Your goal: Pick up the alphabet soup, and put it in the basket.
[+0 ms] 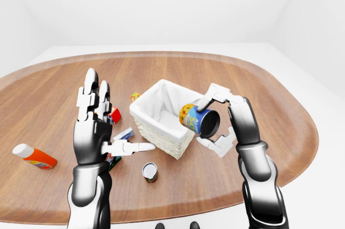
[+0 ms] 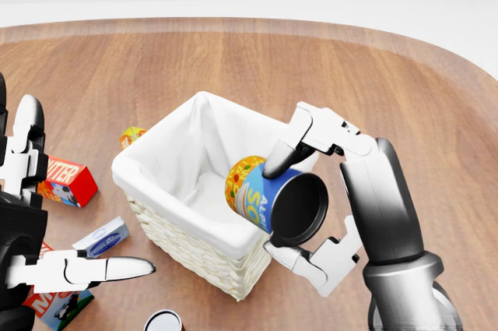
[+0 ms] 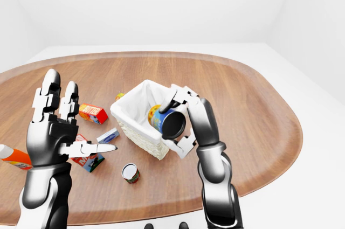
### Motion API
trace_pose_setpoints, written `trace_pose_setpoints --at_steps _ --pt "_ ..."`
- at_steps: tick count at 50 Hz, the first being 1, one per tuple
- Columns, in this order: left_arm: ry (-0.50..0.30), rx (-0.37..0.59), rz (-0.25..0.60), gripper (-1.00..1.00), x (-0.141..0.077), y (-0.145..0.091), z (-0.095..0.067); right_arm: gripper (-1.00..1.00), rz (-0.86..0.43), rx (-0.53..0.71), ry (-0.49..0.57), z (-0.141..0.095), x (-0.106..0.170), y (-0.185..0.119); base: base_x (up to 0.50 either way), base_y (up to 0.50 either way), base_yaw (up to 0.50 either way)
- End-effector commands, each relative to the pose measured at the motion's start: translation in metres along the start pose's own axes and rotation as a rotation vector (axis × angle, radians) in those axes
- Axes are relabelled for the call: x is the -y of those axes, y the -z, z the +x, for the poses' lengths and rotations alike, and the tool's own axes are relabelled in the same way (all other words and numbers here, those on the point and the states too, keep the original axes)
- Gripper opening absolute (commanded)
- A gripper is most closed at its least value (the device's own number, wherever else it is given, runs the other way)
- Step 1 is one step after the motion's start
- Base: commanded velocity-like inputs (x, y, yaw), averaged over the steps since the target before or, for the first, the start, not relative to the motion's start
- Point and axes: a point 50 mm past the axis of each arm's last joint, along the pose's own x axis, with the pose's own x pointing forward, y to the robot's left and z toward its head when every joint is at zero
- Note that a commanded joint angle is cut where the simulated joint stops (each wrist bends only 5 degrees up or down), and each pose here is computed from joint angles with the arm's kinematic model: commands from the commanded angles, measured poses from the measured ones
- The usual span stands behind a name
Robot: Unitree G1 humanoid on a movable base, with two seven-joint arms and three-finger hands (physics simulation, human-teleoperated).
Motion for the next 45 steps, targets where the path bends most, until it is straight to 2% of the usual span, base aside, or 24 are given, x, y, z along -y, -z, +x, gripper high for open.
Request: trace_pose_setpoints --at_steps 1,13,20,45 --pt "0.002 -0.007 0.0 1.0 0.0 0.002 0.0 -1.0 -0.014 0.054 0.004 0.02 -0.001 -0.006 0.0 0.0 0.0" --pt "0.001 0.006 -0.001 1.0 0.001 -0.001 0.001 -1.0 -0.054 0.072 -0.027 0.039 -0.007 -0.006 0.0 0.0 0.0" --pt "0.0 -0.003 -0.001 1.0 0.0 0.001 0.0 -1.0 -0.051 0.089 -0.027 0.058 -0.011 -0.008 0.0 0.0 0.0" --pt "0.005 -0.02 0.002 1.0 0.001 0.005 0.0 -1.0 -0.067 -0.029 -0.142 0.087 -0.039 0.02 0.0 0.0 0.0"
